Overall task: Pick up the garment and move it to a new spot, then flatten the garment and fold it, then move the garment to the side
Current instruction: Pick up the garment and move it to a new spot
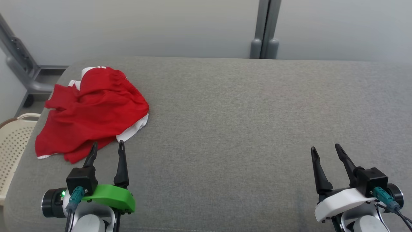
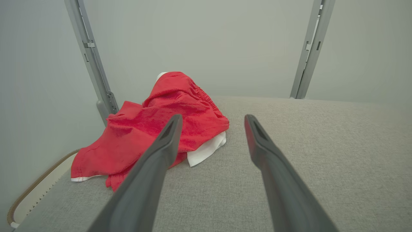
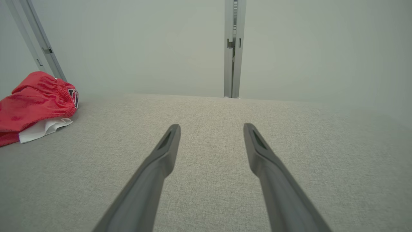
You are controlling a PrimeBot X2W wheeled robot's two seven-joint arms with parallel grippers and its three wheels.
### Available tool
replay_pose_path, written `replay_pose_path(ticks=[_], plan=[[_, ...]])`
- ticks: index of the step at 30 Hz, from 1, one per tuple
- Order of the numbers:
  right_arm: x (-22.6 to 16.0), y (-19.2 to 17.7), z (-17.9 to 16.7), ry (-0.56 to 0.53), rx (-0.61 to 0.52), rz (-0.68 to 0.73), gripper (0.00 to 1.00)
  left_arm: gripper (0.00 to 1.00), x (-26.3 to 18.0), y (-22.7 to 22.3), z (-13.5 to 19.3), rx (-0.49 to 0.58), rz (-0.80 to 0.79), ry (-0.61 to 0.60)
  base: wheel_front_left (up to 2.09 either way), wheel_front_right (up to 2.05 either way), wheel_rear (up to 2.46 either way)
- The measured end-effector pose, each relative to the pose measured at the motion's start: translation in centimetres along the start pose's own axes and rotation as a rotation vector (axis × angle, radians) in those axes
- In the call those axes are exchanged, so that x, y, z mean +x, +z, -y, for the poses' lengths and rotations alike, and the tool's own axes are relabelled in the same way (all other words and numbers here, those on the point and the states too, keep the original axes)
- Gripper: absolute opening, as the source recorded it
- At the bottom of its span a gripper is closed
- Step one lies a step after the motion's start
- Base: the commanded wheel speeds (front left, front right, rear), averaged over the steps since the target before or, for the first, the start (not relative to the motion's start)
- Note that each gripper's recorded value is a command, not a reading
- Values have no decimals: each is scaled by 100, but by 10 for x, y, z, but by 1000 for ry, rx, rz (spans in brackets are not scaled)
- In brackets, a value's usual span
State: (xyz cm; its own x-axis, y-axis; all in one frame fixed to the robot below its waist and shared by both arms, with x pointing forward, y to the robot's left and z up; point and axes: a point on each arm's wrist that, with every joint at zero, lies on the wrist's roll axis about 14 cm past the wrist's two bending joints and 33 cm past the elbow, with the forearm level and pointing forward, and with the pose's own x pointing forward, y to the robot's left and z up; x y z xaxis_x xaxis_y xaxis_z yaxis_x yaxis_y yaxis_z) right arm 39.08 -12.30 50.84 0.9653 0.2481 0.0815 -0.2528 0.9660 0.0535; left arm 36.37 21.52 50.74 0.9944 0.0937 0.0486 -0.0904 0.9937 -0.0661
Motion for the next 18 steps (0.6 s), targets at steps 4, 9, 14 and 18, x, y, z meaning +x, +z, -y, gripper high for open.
replay_pose_path(ticks=[4,9,14,18], plan=[[12,-3,-25,75,15,-6,100,100,-11,3,-20,1,7,64,0,0,0],[24,-5,-51,151,26,-10,100,100,-25,5,-43,0,12,133,0,0,0],[36,-8,-82,238,44,-14,100,100,-45,8,-71,-1,16,225,0,0,0],[45,-8,-103,296,53,-13,100,100,-61,7,-89,-1,11,287,0,0,0]])
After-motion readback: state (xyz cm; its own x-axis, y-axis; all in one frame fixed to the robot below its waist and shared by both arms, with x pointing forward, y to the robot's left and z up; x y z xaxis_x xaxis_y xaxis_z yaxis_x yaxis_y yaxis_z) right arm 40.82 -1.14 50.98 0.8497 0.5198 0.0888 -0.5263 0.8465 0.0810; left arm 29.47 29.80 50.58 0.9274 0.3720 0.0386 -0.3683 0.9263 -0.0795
